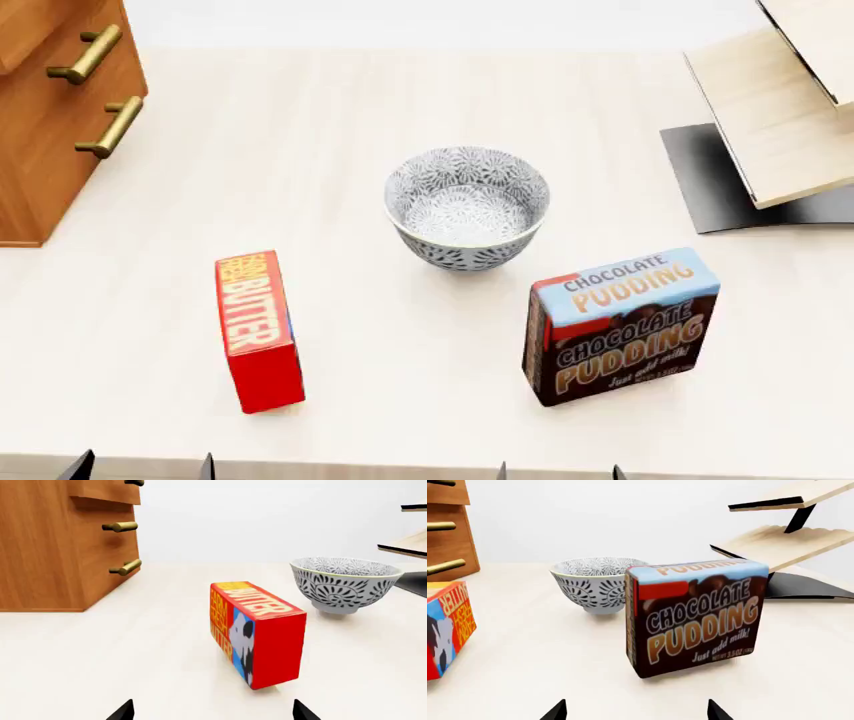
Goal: Close the top drawer of the cabinet and put the bowl on top of it.
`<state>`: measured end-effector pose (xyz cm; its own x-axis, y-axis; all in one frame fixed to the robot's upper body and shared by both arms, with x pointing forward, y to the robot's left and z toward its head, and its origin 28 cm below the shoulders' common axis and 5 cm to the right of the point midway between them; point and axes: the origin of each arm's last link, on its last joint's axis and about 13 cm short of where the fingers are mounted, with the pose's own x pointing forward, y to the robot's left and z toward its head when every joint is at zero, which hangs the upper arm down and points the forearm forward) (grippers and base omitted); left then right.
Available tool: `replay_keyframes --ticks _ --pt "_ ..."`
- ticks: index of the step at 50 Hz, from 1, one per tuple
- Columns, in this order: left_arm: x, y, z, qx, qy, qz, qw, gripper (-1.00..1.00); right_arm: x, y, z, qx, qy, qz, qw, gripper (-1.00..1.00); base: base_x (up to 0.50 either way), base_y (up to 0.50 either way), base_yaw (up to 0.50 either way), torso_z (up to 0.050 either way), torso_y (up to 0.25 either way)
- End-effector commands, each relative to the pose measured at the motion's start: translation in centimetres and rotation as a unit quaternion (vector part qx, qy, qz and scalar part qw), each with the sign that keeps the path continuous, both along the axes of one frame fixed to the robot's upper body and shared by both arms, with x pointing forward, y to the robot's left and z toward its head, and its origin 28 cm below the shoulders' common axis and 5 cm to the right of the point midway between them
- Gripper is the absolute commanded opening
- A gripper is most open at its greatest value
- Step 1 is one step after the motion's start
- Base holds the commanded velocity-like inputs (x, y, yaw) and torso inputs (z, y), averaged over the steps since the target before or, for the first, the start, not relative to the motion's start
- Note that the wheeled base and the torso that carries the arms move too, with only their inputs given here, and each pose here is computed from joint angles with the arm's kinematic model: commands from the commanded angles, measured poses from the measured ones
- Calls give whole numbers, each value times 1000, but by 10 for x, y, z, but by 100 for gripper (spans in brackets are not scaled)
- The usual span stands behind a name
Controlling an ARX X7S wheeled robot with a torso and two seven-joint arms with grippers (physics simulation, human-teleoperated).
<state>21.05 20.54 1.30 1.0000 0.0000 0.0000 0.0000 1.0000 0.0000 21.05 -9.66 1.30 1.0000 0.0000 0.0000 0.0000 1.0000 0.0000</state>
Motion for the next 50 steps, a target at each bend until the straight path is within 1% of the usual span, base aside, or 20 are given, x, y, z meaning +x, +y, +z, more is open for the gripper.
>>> replay_keyframes --ticks 1,29,35,36,37,38,50 --pt "0 0 0 -1 0 -1 1000 100 0 0 0 3 0 3 1000 100 0 0 0 0 0" --pt "0 0 0 3 0 2 1000 100 0 0 -3 2 0 2 1000 100 0 0 0 0 0" --pt "1 0 0 7 4 4 1000 100 0 1 -2 -5 6 -4 1000 100 0 0 0 0 0" --pt "1 0 -1 14 7 9 1000 100 1 0 -3 -10 12 -15 1000 100 0 0 0 0 0" --pt "-8 -16 4 18 -21 21 999 100 3 30 -6 -25 61 -1 998 100 0 0 0 0 0" --pt "0 -2 -1 25 5 -12 1000 100 0 1 1 6 -1 -7 1000 100 0 0 0 0 0" --pt "-1 -1 -2 24 10 -8 1000 100 0 0 -3 6 1 -8 1000 100 0 0 0 0 0"
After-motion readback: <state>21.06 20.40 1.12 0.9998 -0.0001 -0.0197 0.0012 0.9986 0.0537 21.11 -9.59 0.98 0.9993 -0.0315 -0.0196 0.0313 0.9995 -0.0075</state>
